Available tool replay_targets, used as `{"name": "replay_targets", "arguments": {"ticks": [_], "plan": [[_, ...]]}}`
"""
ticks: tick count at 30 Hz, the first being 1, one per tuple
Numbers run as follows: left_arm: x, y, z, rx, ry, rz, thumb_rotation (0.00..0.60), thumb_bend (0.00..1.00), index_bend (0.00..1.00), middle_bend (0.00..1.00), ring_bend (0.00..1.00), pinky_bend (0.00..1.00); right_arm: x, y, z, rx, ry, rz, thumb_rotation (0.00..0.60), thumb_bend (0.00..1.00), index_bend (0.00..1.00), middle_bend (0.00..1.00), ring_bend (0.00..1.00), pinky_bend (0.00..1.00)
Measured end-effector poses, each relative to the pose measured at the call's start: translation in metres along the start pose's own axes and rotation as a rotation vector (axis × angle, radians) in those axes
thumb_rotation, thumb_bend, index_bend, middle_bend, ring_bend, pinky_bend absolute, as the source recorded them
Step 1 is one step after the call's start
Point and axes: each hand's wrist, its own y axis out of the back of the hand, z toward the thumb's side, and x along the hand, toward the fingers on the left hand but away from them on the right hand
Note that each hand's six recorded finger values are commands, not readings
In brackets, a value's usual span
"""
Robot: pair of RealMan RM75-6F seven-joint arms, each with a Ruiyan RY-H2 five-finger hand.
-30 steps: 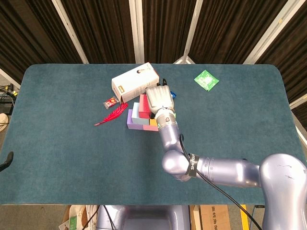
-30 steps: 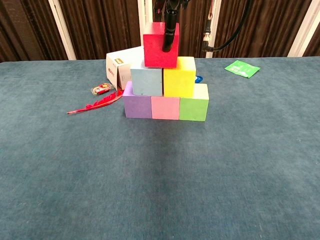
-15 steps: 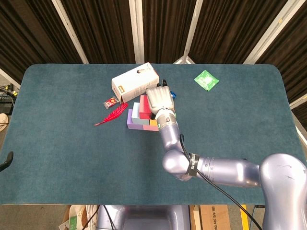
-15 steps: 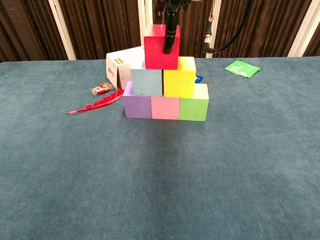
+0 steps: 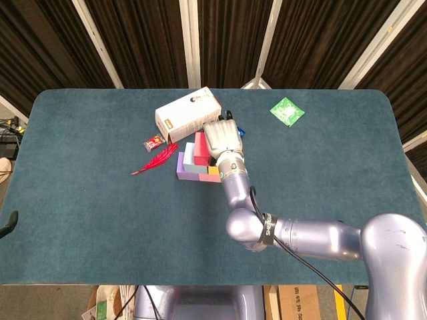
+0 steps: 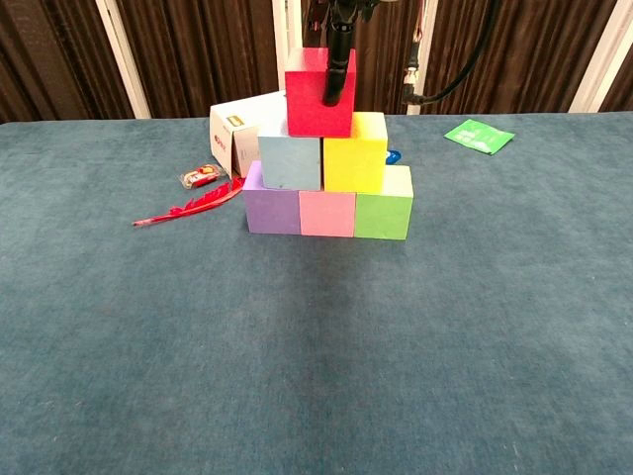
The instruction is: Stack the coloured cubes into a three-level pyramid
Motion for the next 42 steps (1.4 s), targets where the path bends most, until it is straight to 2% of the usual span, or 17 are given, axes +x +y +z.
{"name": "replay_targets", "arguments": {"ticks": [19,42], "plan": [[0.0002,0.0002,-0.0007,0.003,0.008,0.001,0.6,0.4,0.11,0.02,0.0,0.0,-0.0004,-0.0007,0.0004,0.005,-0.005,0.005,0.6,0.26,0.3,0.28,0.13,0.0],[0.0004,-0.0004,-0.0004,0.004,0.011,0.003,0.6,0.4,0.11,0.02,0.0,0.0,0.0035,0.0002,0.0011,0.013,-0.003,0.006,0.6,0.26,0.3,0.28,0.12,0.0]]}}
